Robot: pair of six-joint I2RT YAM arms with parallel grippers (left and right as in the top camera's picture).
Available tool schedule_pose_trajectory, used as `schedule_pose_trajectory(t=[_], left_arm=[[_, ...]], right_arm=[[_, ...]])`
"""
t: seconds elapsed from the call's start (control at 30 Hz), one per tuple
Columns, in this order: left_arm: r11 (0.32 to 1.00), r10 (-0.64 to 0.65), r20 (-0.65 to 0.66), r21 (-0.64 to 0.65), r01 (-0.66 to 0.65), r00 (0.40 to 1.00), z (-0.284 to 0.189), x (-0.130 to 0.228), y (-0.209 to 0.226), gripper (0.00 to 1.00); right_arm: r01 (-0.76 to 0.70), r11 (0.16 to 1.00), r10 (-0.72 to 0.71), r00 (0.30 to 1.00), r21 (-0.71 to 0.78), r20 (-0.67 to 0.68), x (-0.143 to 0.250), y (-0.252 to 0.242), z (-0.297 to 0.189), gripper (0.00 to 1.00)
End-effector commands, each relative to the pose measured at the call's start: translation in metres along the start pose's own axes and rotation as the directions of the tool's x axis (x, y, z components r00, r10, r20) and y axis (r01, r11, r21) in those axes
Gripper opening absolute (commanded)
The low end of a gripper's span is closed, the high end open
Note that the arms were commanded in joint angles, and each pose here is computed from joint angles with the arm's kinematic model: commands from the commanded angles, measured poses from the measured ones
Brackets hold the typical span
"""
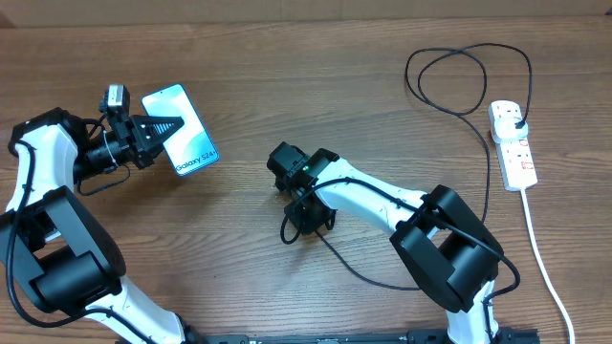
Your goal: Plug charger to phone and switch on socket
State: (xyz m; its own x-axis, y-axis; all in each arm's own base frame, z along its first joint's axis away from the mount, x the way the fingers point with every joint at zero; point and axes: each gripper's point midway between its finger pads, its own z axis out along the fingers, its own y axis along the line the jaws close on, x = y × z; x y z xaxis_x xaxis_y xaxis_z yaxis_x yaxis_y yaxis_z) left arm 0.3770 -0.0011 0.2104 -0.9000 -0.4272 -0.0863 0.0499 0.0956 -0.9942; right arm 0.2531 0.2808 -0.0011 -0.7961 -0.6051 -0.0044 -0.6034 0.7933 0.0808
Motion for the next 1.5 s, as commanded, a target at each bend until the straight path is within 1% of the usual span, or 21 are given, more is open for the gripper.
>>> schedule_pose_trajectory(t=[0.0,0.17,0.27,0.37,0.43,0.5,0.6,0.67,0.8,0.9,1.0,1.07,1.27,1.4,1.47], left_arm=[[0.999,0.025,0.022,0.028,-0.025,0.999,-0.003,-0.001,-0.014,0.04],[0.999,0.024,0.022,0.028,-0.025,0.999,-0.003,-0.001,-0.014,0.04],[0.999,0.033,0.024,0.032,-0.034,0.999,-0.003,-0.001,-0.014,0.04],[0.996,0.056,0.041,0.066,-0.058,0.998,-0.004,-0.002,-0.021,0.04],[0.997,0.045,0.042,0.068,-0.048,0.998,-0.004,0.001,-0.023,0.05],[0.995,0.075,0.045,0.067,-0.078,0.996,-0.004,0.002,-0.023,0.05],[0.997,0.039,0.042,0.068,-0.041,0.998,-0.004,0.005,-0.025,0.05],[0.998,0.006,0.04,0.069,-0.009,0.999,-0.004,0.008,-0.027,0.04],[0.998,0.004,0.04,0.069,-0.007,0.999,-0.004,0.014,-0.031,0.04],[0.998,0.013,0.04,0.069,-0.016,0.999,-0.003,0.017,-0.034,0.04],[0.997,0.013,0.038,0.069,-0.015,0.999,-0.003,0.017,-0.034,0.05],[0.997,0.012,0.034,0.07,-0.015,0.999,-0.002,0.017,-0.034,0.04],[0.997,0.017,0.006,0.072,-0.017,1.0,0.007,0.022,-0.035,0.04],[0.997,0.034,-0.019,0.075,-0.033,0.999,0.016,0.026,-0.035,0.04],[0.996,0.044,-0.033,0.078,-0.041,0.999,0.02,0.028,-0.036,0.04]], right_arm=[[-0.006,1.0,0.006,0.999,0.005,-0.051,0.012,-0.005,0.019,0.04],[-0.013,1.0,0.012,0.999,-0.014,-0.046,0.011,-0.003,0.012,0.04],[-0.027,0.993,0.028,1.0,-0.113,0.01,0.002,0.007,-0.014,0.04],[-0.027,0.959,0.059,0.993,-0.282,0.106,-0.009,0.022,-0.061,0.04],[-0.01,0.924,0.085,0.98,-0.382,0.18,-0.013,0.026,-0.1,0.04],[0.014,0.897,0.11,0.961,-0.442,0.254,-0.014,0.025,-0.135,0.04],[0.07,0.853,0.136,0.926,-0.516,0.352,-0.01,0.027,-0.184,0.04],[0.121,0.818,0.138,0.908,-0.562,0.396,-0.004,0.033,-0.209,0.04],[0.218,0.737,0.12,0.889,-0.64,0.441,0.006,0.052,-0.24,0.04],[0.307,0.656,0.09,0.875,-0.689,0.476,0.009,0.066,-0.251,0.04],[0.365,0.585,0.081,0.863,-0.724,0.5,0.01,0.074,-0.249,0.04],[0.378,0.555,0.088,0.859,-0.742,0.504,0.009,0.077,-0.243,0.04],[0.324,0.533,0.18,0.86,-0.782,0.478,-0.004,0.075,-0.223,0.04],[0.349,0.516,0.172,0.852,-0.782,0.494,-0.006,0.086,-0.227,0.04],[0.318,0.518,0.192,0.862,-0.794,0.47,-0.009,0.09,-0.226,0.04]])
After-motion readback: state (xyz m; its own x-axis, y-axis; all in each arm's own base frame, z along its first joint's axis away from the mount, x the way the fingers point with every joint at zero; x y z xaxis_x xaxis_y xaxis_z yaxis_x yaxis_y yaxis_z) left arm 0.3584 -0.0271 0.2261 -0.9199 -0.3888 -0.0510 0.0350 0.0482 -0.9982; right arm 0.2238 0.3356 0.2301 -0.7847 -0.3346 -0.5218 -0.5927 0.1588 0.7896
